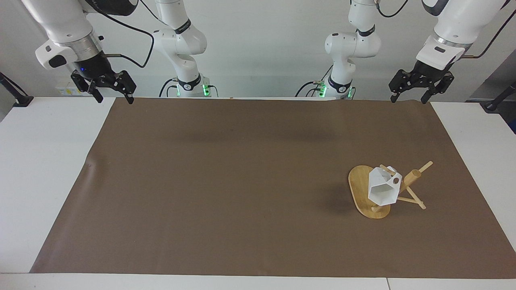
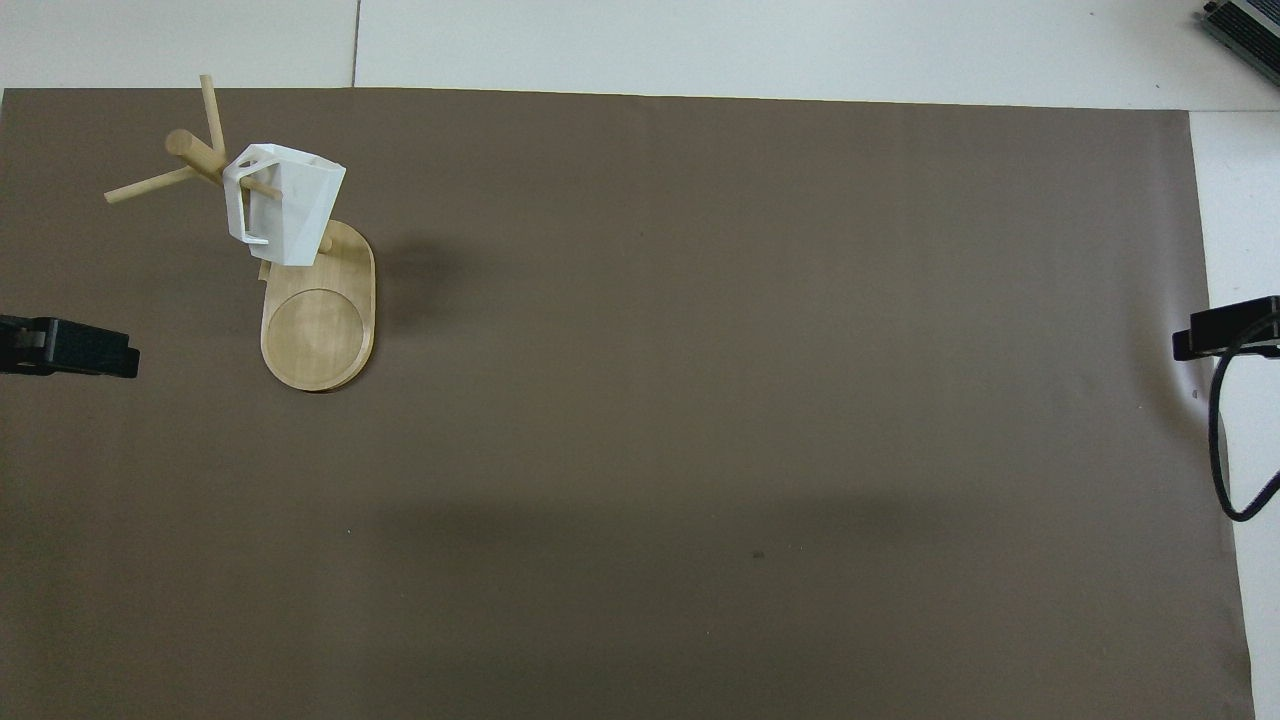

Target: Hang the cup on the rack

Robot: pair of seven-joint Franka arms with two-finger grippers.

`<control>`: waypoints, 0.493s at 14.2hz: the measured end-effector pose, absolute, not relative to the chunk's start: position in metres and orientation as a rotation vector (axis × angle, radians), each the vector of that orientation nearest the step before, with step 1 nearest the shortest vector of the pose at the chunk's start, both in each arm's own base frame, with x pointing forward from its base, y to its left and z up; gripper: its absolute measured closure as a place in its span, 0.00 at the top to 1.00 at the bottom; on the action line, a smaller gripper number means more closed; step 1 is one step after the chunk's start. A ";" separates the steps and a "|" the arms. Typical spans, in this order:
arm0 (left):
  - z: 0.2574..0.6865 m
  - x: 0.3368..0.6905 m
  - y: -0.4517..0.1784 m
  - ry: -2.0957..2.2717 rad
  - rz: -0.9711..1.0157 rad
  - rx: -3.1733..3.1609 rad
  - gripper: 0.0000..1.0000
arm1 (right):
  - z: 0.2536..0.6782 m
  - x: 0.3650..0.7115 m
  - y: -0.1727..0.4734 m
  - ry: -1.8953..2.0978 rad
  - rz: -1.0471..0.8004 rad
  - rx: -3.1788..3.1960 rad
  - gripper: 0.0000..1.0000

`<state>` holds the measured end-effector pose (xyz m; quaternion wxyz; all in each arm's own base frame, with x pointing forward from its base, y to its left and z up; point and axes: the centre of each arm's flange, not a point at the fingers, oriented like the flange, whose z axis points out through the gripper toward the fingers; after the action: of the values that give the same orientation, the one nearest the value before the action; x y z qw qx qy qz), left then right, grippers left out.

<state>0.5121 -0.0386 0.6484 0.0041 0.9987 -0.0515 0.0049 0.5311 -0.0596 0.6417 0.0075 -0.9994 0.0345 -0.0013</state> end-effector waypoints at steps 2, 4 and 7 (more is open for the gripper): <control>0.648 0.512 -0.041 -0.236 0.013 3.126 1.00 | 0.642 0.531 -0.059 0.106 -0.004 -3.125 1.00; 0.649 0.512 -0.041 -0.260 0.015 3.125 1.00 | 0.642 0.531 -0.059 0.105 -0.004 -3.125 1.00; 0.650 0.514 -0.041 -0.216 0.052 3.127 1.00 | 0.642 0.531 -0.059 0.105 -0.004 -3.125 1.00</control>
<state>0.5142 -0.0410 0.6504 0.0033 0.9975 -0.0688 0.0166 0.5312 -0.0587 0.6417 0.0075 -0.9994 0.0337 -0.0013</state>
